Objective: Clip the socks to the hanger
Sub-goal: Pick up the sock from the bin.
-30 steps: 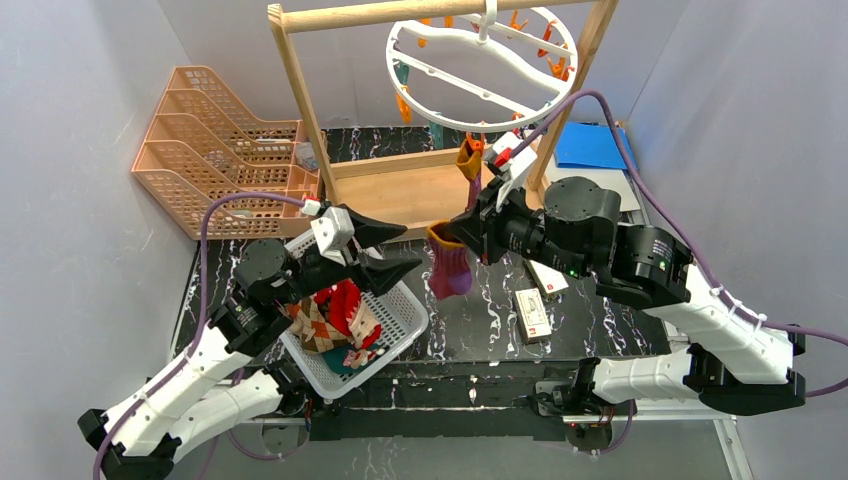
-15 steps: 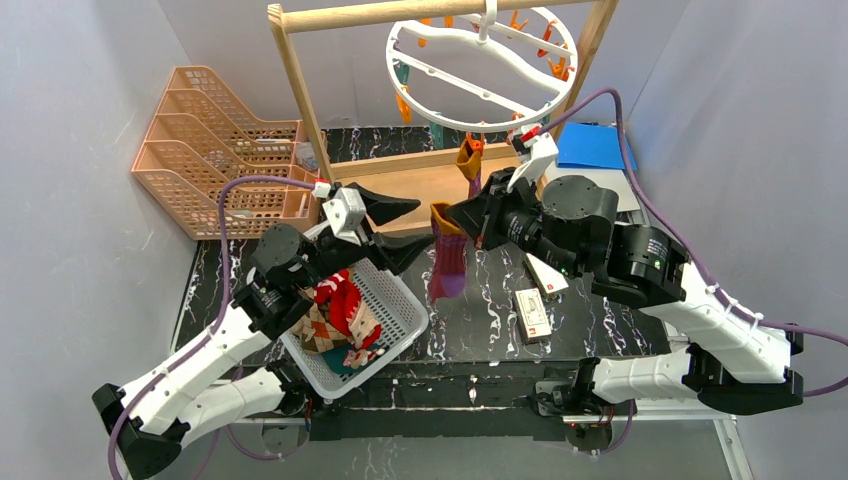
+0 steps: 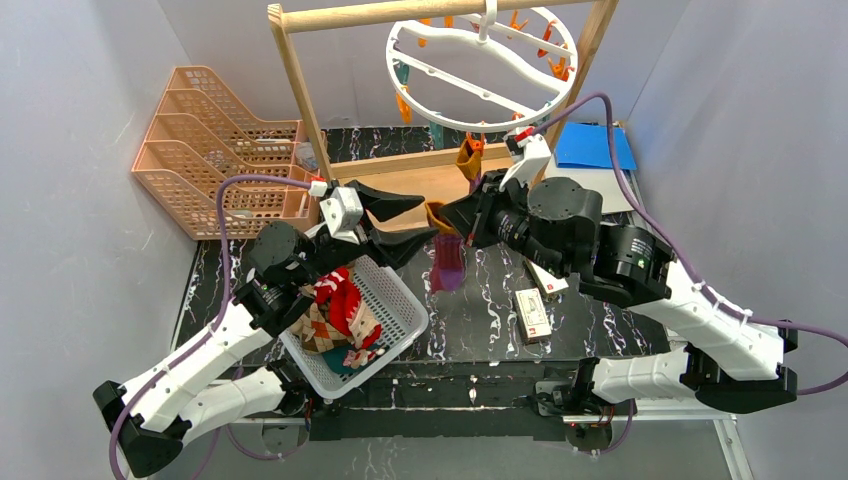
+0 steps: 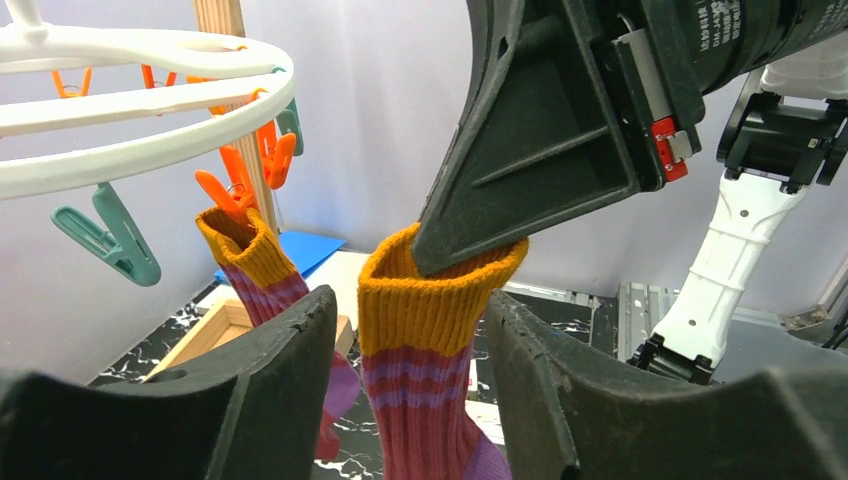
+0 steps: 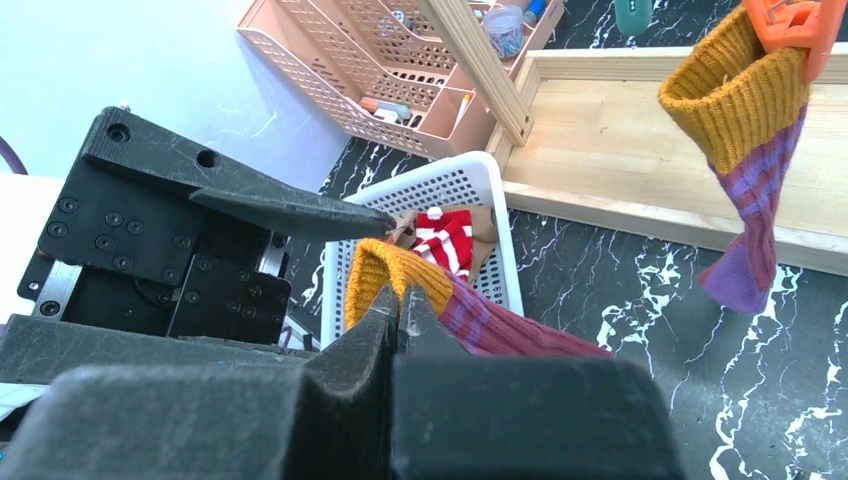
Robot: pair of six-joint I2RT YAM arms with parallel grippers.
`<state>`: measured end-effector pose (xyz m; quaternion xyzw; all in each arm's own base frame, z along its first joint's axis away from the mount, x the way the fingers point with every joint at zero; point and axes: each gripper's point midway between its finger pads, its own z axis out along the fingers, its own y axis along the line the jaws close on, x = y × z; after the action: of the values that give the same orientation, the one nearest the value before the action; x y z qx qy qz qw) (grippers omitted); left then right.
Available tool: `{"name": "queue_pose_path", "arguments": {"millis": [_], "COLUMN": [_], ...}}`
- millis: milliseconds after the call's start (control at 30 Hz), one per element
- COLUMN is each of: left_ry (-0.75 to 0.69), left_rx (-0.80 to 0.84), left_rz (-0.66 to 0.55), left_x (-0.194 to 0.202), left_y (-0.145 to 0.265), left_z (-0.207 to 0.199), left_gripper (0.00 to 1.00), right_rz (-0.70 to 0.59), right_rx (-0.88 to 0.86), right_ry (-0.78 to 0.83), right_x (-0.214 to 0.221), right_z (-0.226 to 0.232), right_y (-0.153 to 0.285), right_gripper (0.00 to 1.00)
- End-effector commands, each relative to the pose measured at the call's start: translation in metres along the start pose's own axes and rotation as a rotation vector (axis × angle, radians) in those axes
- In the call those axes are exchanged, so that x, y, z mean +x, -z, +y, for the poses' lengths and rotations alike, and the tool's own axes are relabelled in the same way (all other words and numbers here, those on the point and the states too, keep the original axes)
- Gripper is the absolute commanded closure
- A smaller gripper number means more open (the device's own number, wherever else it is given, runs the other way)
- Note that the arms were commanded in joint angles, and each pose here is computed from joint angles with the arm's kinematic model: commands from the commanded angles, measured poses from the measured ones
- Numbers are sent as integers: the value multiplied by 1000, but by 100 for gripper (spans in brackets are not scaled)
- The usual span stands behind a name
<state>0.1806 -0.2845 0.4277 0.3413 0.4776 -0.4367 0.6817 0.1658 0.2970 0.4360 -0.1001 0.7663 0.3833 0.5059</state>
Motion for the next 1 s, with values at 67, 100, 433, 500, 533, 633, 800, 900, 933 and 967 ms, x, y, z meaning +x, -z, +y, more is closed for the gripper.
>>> {"name": "queue_pose_path", "arguments": {"millis": [67,100,433,500,533,633,800,900,933,967], "left_ry": [-42,-45,-50,-51,-52,-51,-52,-51,-50,-52], "left_rx": [36,35,0,-2,-1,-5,-2,-2,-1,-2], "left_rz": [-70,-65,-45,-45,-44,-45,-49,-48,-46,-41], "left_x": [-28,-27,-21,-22,-22,-22,-23,-23,-24,-23], "left_y": [-1,-1,-2,-3,-3,-4,-4,-3,-2,-1], "left_z": [-7,-7,1,1,1,2,2,1,1,1], "left_gripper": [51,52,51,56,58,66,84,94,96,98], "right_rz": [-70,-70,-61,-60,-59,-62,-60,-69,-74,-82], "right_rx": [-33,-40,-69,-70,-70,-71,-66,-43,-29,-7], "right_ry": [-59,-61,-65,-65,-65,-68,-66,-64,-63,-60], "right_x": [-17,-17,-15,-15,-14,-15,-13,-14,-14,-15], "right_z": [12,14,21,21,21,21,19,13,10,5], "right_y": [-5,-6,-9,-9,-9,-8,-8,-8,-7,-5], "right_gripper": [99,99,99,99,99,99,99,99,99,99]}}
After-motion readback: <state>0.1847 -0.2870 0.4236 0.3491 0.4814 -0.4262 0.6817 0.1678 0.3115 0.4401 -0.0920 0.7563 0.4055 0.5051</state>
